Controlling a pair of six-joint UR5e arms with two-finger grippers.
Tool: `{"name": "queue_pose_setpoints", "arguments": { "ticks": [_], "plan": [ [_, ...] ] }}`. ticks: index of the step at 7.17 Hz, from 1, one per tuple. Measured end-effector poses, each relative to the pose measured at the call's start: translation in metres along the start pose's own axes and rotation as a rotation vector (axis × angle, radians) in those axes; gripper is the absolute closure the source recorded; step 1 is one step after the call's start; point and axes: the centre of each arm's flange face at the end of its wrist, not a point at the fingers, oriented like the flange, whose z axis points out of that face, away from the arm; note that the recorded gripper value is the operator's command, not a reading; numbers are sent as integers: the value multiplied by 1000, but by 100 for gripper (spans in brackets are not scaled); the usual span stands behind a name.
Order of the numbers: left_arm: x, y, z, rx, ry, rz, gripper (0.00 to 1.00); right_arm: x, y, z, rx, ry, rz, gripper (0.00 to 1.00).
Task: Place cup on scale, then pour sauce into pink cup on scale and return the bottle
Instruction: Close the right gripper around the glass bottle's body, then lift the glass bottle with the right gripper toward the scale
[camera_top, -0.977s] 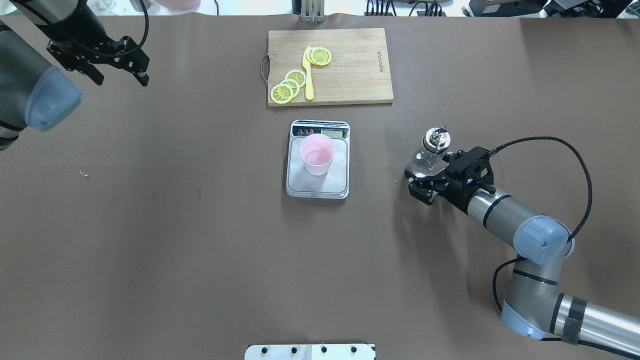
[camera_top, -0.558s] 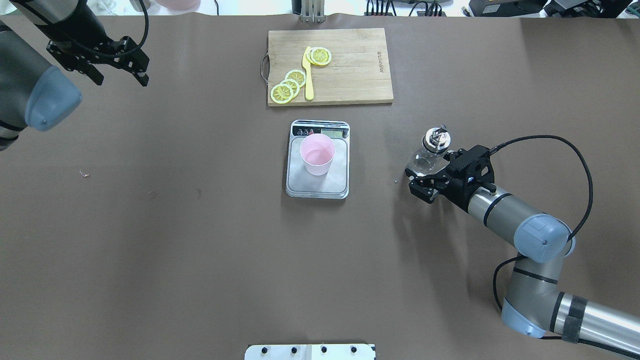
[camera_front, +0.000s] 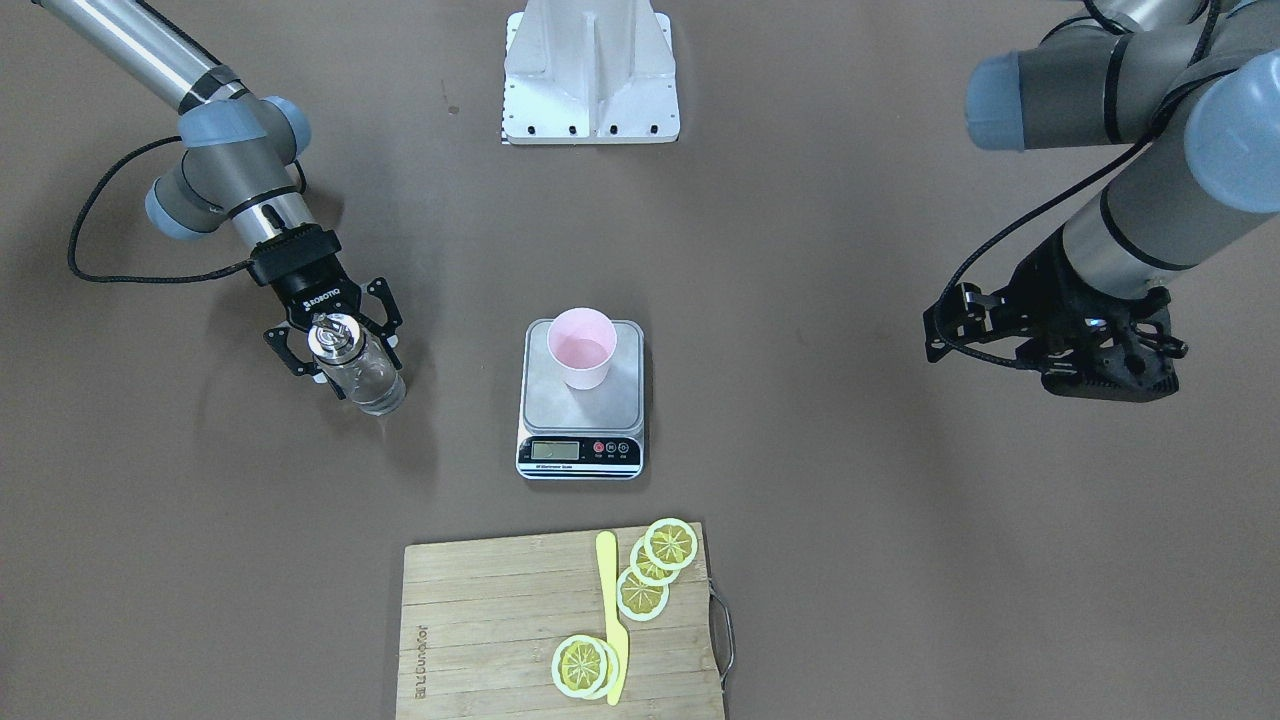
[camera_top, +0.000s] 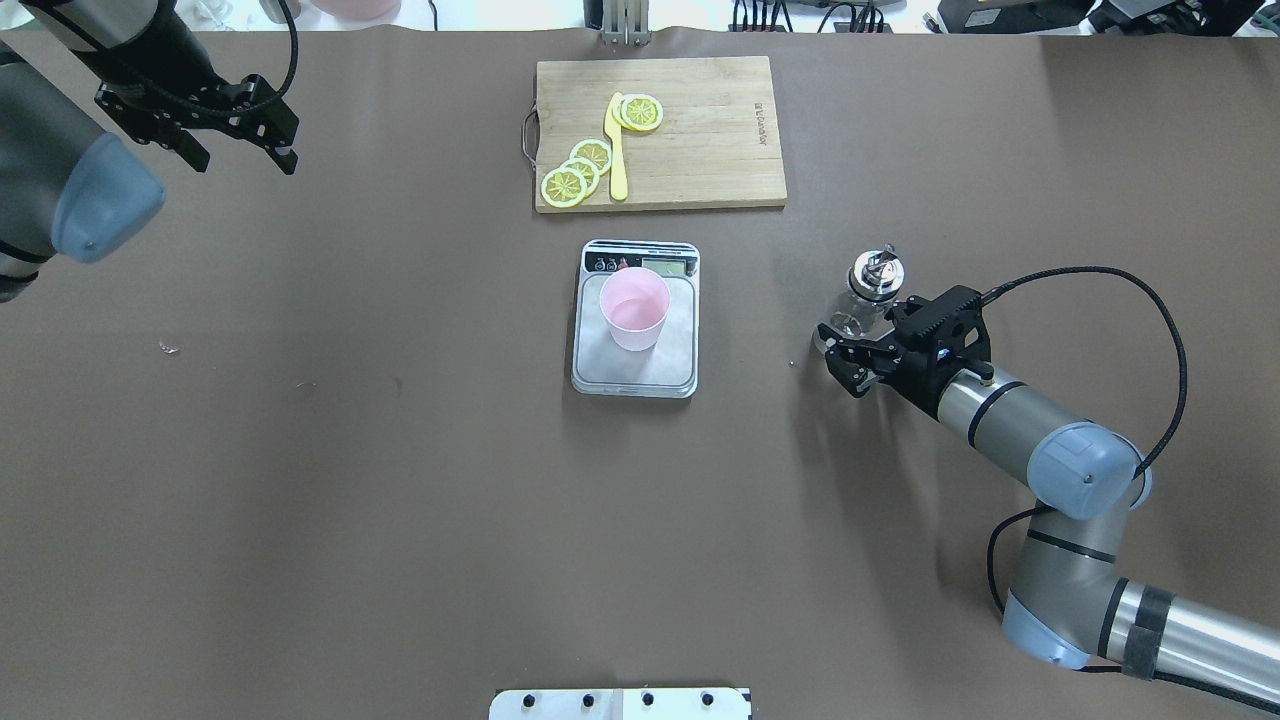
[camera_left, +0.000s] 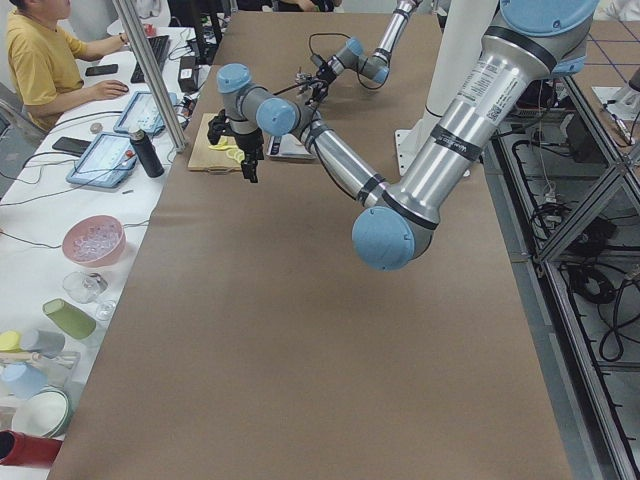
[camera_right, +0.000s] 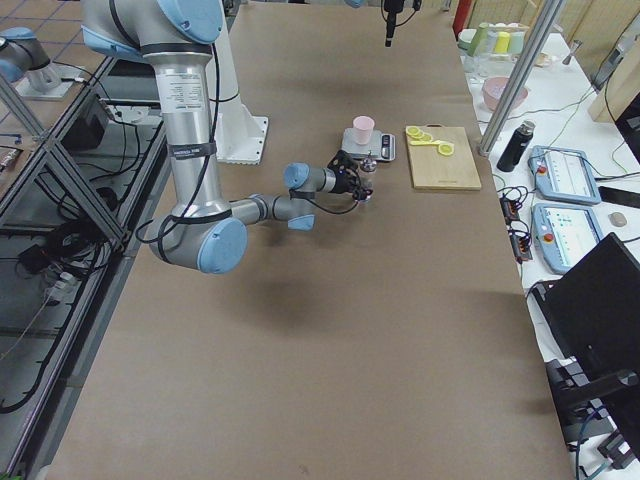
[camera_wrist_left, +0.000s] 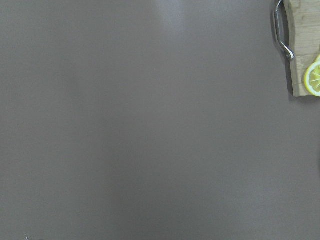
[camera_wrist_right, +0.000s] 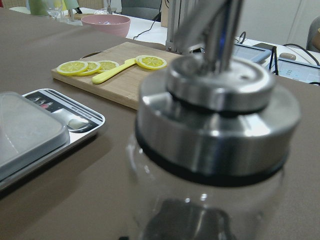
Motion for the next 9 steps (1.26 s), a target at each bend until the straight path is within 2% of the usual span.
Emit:
{"name": "queue_pose_setpoints", "arguments": {
  "ticks": [4, 9],
  "plan": [
    [0, 0, 0, 0, 0, 0, 5, 0, 0, 1, -1, 1, -1, 78],
    [0, 0, 1, -1, -1, -1, 5, 0, -17, 0, -12, 14, -18, 82]
  ]
}}
